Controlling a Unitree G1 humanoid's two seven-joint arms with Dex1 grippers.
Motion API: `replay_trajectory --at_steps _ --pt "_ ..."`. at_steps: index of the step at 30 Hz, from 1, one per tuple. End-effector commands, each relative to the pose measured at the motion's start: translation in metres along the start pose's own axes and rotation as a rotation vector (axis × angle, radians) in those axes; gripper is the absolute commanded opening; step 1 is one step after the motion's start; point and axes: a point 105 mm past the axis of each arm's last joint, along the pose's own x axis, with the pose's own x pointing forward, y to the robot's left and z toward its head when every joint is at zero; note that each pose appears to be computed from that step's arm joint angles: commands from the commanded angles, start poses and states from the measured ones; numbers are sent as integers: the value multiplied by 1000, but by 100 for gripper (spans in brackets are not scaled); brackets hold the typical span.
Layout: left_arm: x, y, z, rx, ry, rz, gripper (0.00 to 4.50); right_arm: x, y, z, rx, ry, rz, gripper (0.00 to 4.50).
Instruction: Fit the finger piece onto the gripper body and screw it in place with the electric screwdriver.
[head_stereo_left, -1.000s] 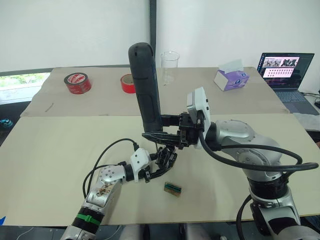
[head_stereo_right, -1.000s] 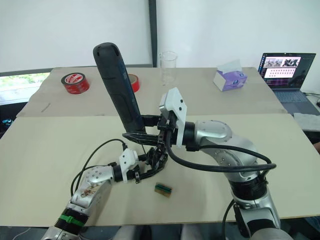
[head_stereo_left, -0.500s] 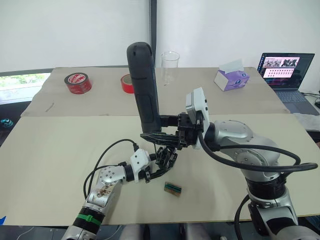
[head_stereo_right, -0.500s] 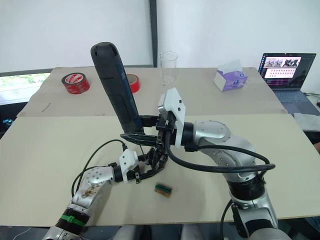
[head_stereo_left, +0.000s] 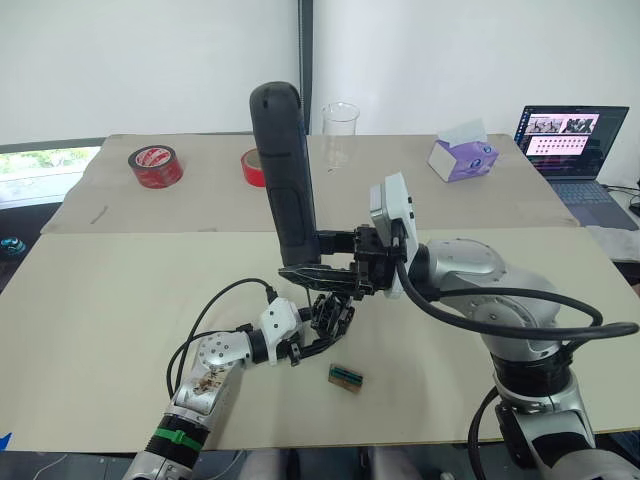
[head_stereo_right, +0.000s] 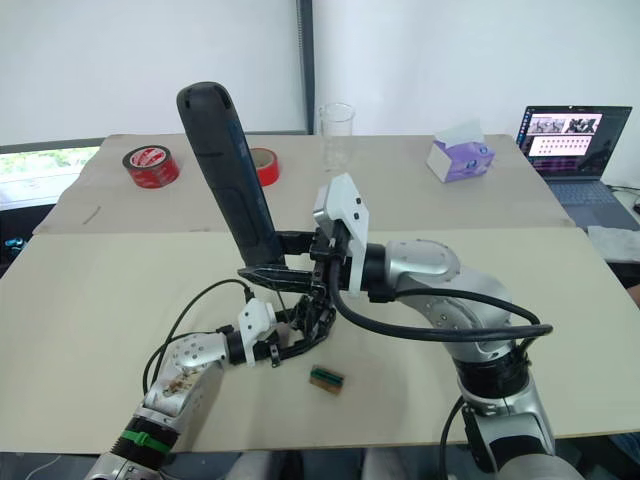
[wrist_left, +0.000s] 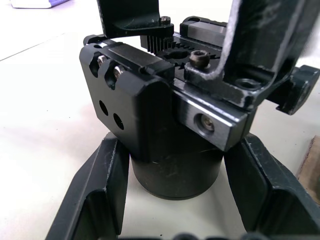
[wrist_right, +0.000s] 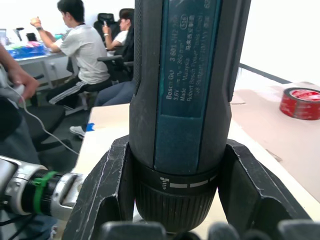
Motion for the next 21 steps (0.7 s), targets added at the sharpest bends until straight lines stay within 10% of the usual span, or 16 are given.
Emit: replay_trajectory --at_steps 1,21 --pt "-6 -11 -32 -83 104 -18 226 -4 2 16 -52 -46 6 192" --pt "-7 -11 -32 -84 109 -19 226 -5 -2 13 -62 -23 -20 192"
